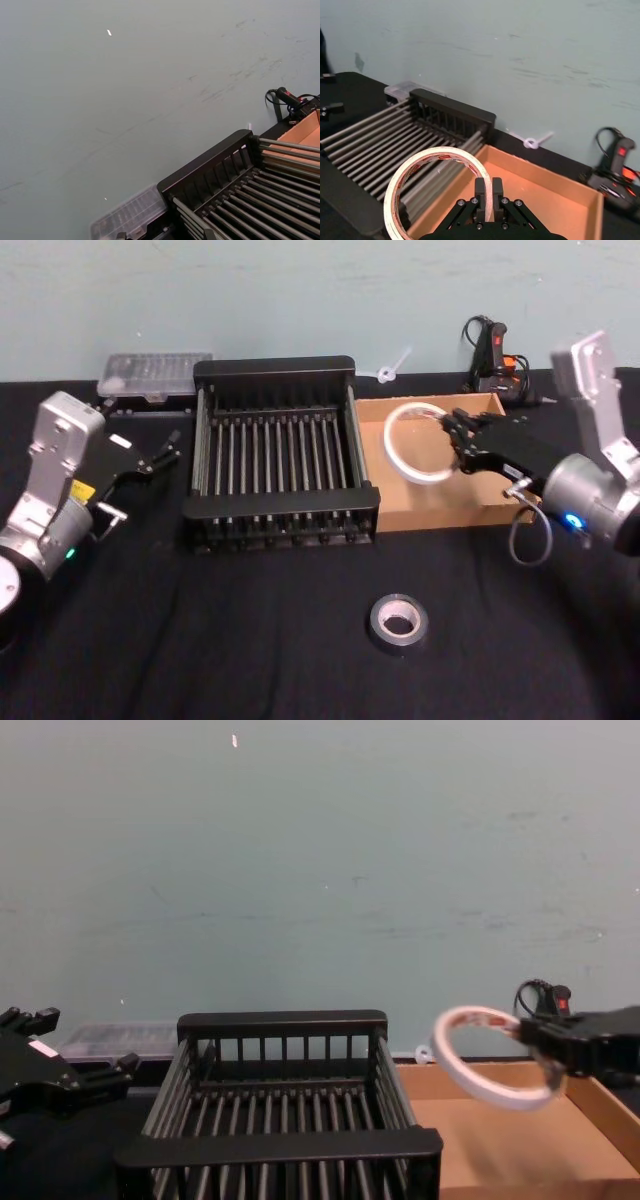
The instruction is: Pick up the white tape and place it into the black box , Pick up the silver tape and place it into the brown box.
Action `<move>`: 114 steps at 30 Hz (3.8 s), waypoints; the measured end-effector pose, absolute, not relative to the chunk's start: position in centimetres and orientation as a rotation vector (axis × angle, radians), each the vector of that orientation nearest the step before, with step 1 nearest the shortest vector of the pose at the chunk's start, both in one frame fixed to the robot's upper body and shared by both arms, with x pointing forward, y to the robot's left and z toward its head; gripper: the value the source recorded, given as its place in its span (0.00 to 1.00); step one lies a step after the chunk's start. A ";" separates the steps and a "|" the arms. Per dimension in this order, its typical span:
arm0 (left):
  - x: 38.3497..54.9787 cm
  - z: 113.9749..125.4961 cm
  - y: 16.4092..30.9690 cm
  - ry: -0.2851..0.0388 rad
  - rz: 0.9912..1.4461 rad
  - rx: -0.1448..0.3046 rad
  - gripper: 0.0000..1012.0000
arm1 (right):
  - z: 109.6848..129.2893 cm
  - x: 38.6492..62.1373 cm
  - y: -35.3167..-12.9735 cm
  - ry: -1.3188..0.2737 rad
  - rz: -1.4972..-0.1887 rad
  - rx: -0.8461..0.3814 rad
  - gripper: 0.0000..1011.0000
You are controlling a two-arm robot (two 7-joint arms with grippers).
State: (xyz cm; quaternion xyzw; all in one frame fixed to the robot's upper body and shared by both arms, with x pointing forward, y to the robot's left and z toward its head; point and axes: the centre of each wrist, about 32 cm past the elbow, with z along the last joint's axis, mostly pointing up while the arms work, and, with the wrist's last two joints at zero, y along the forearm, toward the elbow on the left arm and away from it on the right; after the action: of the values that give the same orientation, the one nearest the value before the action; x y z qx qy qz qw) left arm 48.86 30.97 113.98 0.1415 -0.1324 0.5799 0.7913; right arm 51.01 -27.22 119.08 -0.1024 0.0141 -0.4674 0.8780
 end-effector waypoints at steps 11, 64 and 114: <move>48.9 114.0 31.0 -0.285 1.248 0.304 0.99 | 119.5 53.7 -24.1 0.010 -0.909 -0.218 0.09; 48.9 114.0 31.0 -0.285 1.248 0.305 0.99 | 119.5 57.9 -18.7 -0.028 -0.822 -0.237 0.36; 48.9 114.0 31.0 -0.285 1.248 0.304 0.99 | 122.2 53.3 -23.6 0.028 -0.887 -0.266 0.99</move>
State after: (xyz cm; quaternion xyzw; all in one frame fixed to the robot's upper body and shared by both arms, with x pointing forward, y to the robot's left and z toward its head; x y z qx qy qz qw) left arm 48.86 30.97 113.98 0.1415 -0.1324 0.5799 0.7913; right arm 53.29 -23.61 122.24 -0.1285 0.0137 -0.4280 0.8945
